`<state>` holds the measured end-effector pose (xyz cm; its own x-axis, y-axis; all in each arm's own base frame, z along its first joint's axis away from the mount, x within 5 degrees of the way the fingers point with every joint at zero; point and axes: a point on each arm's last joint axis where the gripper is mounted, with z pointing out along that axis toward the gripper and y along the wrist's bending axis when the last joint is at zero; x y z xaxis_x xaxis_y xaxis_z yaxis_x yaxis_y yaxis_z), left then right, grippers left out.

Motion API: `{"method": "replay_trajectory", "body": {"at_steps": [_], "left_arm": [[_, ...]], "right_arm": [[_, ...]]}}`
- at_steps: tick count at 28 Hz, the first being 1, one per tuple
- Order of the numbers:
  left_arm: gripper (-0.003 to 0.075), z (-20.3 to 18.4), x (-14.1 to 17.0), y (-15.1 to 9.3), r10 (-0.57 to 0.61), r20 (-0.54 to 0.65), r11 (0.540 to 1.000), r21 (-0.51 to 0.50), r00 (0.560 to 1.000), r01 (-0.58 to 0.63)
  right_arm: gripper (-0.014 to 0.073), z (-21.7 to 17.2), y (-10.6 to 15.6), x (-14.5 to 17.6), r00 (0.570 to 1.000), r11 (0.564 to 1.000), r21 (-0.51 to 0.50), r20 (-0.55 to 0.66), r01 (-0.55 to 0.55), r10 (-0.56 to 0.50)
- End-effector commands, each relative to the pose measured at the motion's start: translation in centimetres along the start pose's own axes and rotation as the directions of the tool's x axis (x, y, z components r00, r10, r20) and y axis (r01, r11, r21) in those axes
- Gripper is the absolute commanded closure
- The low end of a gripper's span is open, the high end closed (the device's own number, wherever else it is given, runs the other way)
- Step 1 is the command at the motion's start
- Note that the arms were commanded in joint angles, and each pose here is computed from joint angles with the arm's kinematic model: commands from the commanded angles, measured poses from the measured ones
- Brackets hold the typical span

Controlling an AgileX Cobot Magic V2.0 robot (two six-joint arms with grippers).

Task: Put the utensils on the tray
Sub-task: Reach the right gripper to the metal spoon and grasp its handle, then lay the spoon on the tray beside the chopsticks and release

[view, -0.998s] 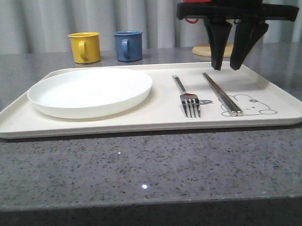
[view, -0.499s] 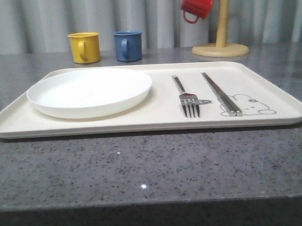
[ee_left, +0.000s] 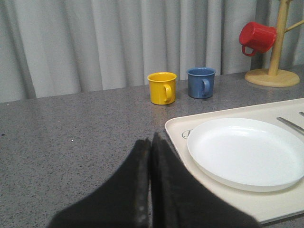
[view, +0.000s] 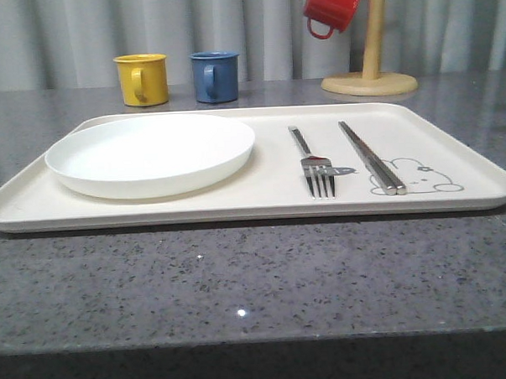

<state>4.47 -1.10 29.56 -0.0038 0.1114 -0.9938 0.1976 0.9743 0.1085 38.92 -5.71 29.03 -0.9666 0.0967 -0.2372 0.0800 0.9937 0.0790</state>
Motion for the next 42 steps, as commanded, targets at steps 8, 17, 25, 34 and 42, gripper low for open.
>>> {"method": "replay_trajectory", "body": {"at_steps": [8,17,25,34,42], "left_arm": [[0.0738,-0.1,-1.6,0.2,-0.022,0.097,1.0,-0.014,0.995,0.024],[0.0738,-0.1,-1.6,0.2,-0.022,0.097,1.0,-0.014,0.995,0.024],[0.0738,-0.1,-1.6,0.2,-0.022,0.097,1.0,-0.014,0.995,0.024],[0.0738,-0.1,-1.6,0.2,-0.022,0.097,1.0,-0.014,0.995,0.024],[0.0738,-0.1,-1.6,0.2,-0.022,0.097,1.0,-0.014,0.995,0.024]], "right_arm": [[0.034,1.1,0.0,0.2,0.994,1.0,-0.022,-0.107,0.01,-0.012],[0.0599,0.7,0.0,0.3,0.995,1.0,-0.021,-0.099,0.011,-0.013],[0.06,-6.9,2.0,2.2,0.993,0.995,-0.047,0.08,-0.083,0.087],[0.06,-10.8,11.0,5.0,0.984,0.981,-0.165,0.16,0.099,-0.072],[0.06,-6.4,15.1,4.2,0.997,0.981,-0.184,0.045,0.064,-0.056]]}}
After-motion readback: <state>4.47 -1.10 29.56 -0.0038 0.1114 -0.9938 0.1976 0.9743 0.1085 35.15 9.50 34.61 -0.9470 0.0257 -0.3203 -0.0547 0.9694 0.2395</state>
